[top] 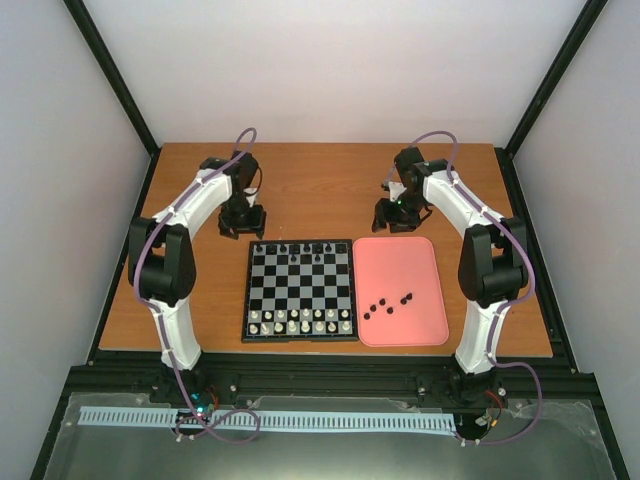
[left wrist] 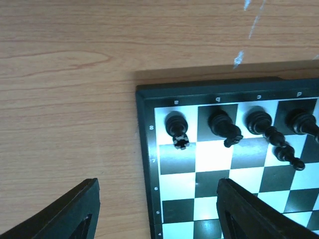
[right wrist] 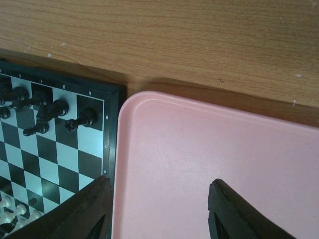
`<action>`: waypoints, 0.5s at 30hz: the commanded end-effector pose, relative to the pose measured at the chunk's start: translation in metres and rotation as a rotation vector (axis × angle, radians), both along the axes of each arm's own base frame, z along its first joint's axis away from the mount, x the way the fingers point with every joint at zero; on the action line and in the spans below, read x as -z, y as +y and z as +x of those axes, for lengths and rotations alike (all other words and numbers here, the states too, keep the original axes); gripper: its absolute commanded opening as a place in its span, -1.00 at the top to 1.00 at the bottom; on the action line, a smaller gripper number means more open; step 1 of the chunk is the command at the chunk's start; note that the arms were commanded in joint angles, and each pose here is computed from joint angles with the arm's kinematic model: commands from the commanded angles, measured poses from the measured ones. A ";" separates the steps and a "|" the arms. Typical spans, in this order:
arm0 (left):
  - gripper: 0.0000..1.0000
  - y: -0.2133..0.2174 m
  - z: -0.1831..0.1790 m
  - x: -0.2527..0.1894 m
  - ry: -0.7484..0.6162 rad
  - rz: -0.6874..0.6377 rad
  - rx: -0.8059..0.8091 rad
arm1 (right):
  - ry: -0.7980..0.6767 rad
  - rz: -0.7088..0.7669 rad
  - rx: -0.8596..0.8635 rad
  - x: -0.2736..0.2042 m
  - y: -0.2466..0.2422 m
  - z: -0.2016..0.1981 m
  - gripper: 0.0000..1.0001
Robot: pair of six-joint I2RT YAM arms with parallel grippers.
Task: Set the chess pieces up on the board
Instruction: Pick up the chess piece from the storage box.
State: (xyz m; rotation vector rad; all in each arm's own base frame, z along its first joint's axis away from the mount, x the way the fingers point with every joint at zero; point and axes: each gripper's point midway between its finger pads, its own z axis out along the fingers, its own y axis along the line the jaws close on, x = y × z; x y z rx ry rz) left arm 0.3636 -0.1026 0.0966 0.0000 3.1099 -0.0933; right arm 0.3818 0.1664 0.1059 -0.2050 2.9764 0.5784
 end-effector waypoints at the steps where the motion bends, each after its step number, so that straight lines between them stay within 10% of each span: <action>1: -0.33 0.016 -0.004 -0.009 -0.011 0.047 -0.021 | -0.018 -0.004 0.000 -0.013 -0.006 -0.004 -0.06; 9: -0.40 0.015 -0.002 -0.070 -0.149 0.012 -0.029 | 0.011 -0.125 0.056 -0.011 -0.038 -0.053 -0.05; 15: -0.97 0.009 -0.003 -0.090 -0.217 -0.040 -0.005 | 0.133 -0.213 0.116 0.013 -0.070 -0.135 -0.03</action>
